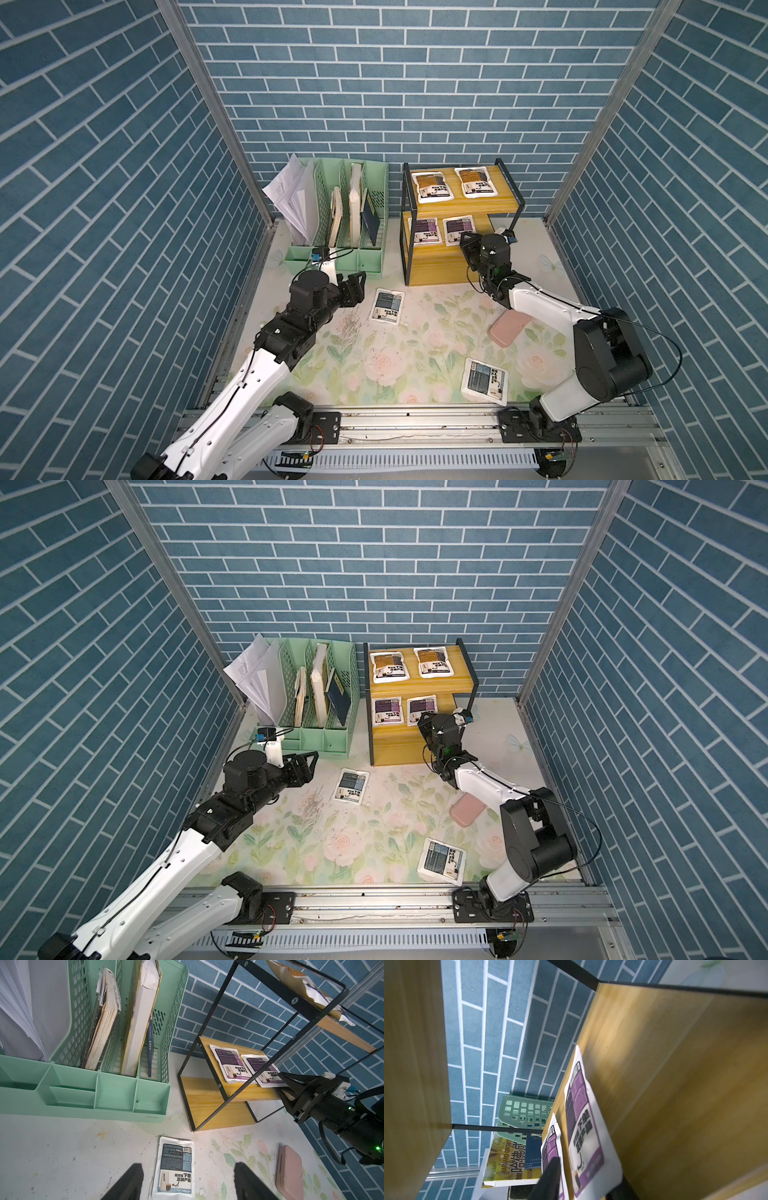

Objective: Place the bagged coffee beans on the shelf by color
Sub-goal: Place the bagged coffee beans on the shelf.

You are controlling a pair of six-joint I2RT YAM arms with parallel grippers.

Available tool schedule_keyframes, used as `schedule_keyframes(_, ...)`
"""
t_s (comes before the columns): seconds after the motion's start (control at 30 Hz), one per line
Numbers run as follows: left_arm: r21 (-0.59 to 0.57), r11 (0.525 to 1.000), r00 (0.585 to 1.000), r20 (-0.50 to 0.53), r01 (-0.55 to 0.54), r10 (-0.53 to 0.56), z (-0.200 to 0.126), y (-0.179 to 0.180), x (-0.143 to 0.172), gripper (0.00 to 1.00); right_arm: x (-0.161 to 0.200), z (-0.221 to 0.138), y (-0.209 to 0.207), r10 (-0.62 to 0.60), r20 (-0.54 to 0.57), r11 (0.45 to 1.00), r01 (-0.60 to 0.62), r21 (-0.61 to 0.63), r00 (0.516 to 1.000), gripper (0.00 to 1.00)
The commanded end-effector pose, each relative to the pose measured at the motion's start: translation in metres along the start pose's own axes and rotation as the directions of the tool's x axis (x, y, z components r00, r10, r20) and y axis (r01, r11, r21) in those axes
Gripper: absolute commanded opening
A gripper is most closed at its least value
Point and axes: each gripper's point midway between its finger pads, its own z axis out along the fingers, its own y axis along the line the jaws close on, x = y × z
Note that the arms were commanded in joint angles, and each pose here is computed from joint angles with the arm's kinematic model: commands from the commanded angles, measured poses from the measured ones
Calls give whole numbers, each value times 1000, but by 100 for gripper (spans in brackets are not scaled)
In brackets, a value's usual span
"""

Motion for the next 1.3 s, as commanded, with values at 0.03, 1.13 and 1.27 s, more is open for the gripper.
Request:
schedule_keyframes(0.03, -23, 1000, 1000, -8, -20, 19, 0, 6, 4, 74, -14, -5, -6, -4, 50, 998, 1, 61, 999, 52)
schedule_keyframes(1.13, 211, 976, 989, -144, 48, -17, 24, -24, 51, 69, 29, -185, -61, -484, -512, 828, 561, -6, 709, 58)
schedule_keyframes(1.27, 232, 967, 975, -217, 104, -53, 40, -23, 75, 67, 67, -203, -86, -481, -546, 842, 535, -70, 686, 56)
